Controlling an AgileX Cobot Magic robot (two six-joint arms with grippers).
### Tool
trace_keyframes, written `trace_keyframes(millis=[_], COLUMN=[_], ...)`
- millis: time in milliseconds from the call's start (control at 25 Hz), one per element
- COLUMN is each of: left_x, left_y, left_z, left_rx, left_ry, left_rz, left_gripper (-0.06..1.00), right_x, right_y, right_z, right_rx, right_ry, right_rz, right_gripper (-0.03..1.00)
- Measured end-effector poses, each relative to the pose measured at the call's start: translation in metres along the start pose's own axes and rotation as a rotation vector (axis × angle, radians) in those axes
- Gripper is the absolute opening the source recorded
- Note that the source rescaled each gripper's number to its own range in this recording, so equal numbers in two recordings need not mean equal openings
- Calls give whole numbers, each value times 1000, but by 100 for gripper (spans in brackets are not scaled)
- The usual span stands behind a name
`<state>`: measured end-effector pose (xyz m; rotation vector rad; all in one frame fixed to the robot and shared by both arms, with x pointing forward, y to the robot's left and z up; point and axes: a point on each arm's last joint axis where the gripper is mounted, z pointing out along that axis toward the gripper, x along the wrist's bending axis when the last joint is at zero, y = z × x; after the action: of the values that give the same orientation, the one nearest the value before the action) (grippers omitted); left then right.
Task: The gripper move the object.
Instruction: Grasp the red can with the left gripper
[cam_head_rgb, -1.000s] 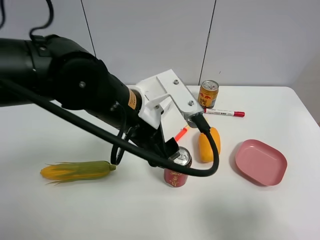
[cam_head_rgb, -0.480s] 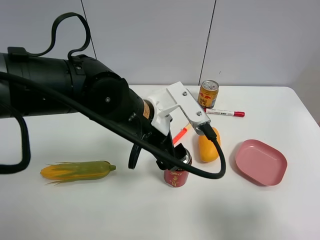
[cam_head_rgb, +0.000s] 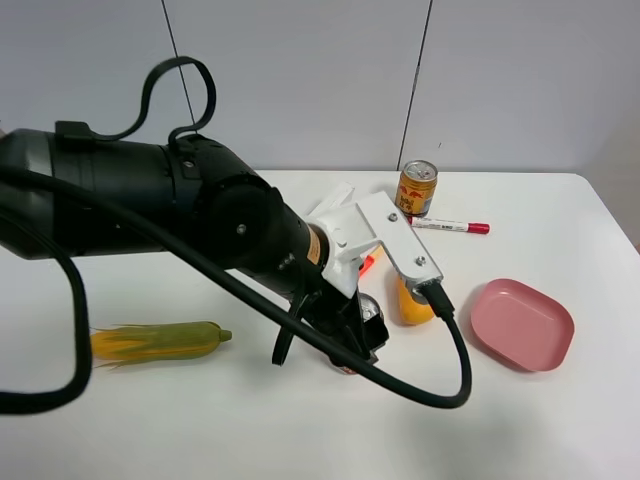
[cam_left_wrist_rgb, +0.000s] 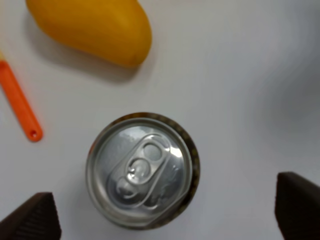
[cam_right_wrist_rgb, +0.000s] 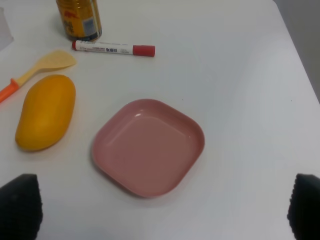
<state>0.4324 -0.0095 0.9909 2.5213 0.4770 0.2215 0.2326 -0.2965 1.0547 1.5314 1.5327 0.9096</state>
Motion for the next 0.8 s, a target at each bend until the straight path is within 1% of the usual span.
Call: trace_keyframes(millis=[120,360,480,600,800], left_x=[-1,0,1,5,19], left_y=[-2,-2,-4,-7,-15], left_z=[12,28,35,41,51], left_rx=[12,-15,-11,2,29], left_ry=[-2,11,12,18,45], left_rz=[12,13,14,7,10], left_gripper=[82,82,82,82,82], right_x=[0,0,0,0,0], right_y=[0,0,0,0,0], right_z=[0,0,0,0,0], right_rx=[0,0,0,0,0], right_ry=[0,0,0,0,0], right_rz=[0,0,0,0,0], right_gripper=[100,100,100,100,100])
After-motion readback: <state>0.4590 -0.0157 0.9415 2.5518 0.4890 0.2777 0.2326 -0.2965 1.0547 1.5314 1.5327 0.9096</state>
